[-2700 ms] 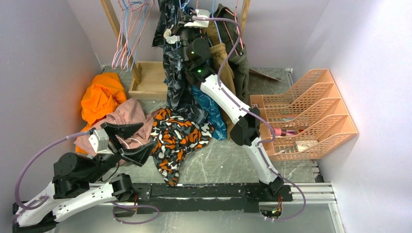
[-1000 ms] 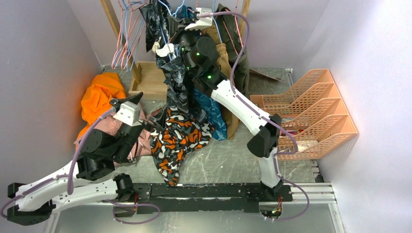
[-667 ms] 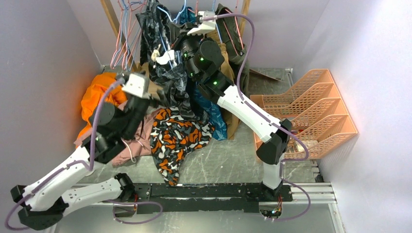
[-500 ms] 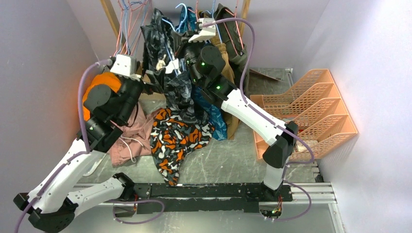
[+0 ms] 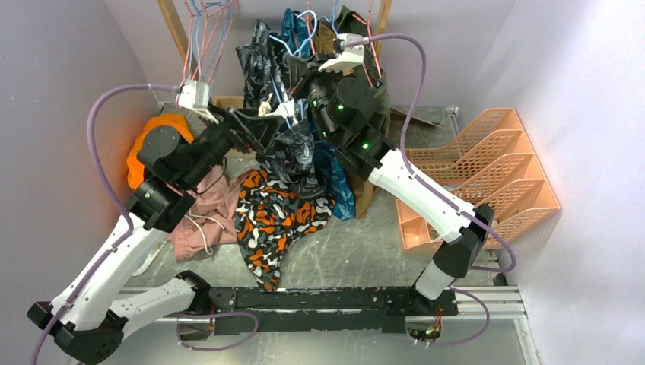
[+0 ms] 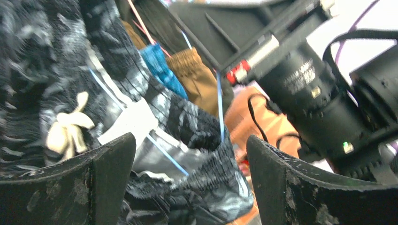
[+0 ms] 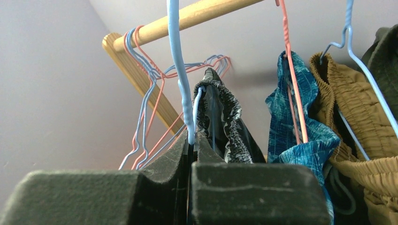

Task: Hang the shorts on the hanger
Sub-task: Place the hanger at the clothesline.

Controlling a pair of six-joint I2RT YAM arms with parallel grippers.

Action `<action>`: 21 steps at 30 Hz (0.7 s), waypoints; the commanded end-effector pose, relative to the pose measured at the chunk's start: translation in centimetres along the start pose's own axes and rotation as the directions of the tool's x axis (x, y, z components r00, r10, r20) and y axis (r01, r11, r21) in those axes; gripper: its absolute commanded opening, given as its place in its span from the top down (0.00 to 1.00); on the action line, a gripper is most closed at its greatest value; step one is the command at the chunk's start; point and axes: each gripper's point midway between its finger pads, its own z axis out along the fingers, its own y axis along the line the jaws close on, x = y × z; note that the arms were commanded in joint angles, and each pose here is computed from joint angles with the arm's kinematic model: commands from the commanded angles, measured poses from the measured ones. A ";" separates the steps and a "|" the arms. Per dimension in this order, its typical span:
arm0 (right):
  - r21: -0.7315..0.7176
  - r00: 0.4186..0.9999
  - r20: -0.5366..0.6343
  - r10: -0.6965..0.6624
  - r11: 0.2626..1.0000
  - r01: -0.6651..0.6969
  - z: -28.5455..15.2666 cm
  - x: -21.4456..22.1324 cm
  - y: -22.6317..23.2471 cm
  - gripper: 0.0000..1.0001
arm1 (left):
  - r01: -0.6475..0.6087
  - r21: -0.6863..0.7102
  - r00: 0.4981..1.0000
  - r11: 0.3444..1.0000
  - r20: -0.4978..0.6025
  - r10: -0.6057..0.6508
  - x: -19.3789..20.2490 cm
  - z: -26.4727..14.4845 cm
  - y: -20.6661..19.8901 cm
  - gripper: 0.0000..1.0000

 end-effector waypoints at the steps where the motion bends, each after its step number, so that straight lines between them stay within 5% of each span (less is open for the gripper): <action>1: 0.015 0.992 0.037 0.121 0.992 -0.122 -0.6 -2.7 0.2 1.00 | 0.026 0.210 0.999 0.977 0.026 -0.033 -0.1 -1.8 -3.5 0.09; 12: -0.006 0.977 0.013 0.212 0.977 -0.212 -1.5 -3.3 0.9 1.00 | -0.073 0.393 0.997 0.917 0.061 0.054 0.5 -2.2 -6.0 0.11; 21: -0.019 0.978 0.006 0.208 0.978 -0.208 -1.8 -3.0 1.5 1.00 | -0.066 0.377 0.997 0.924 -0.002 0.072 2.7 0.1 -4.9 0.23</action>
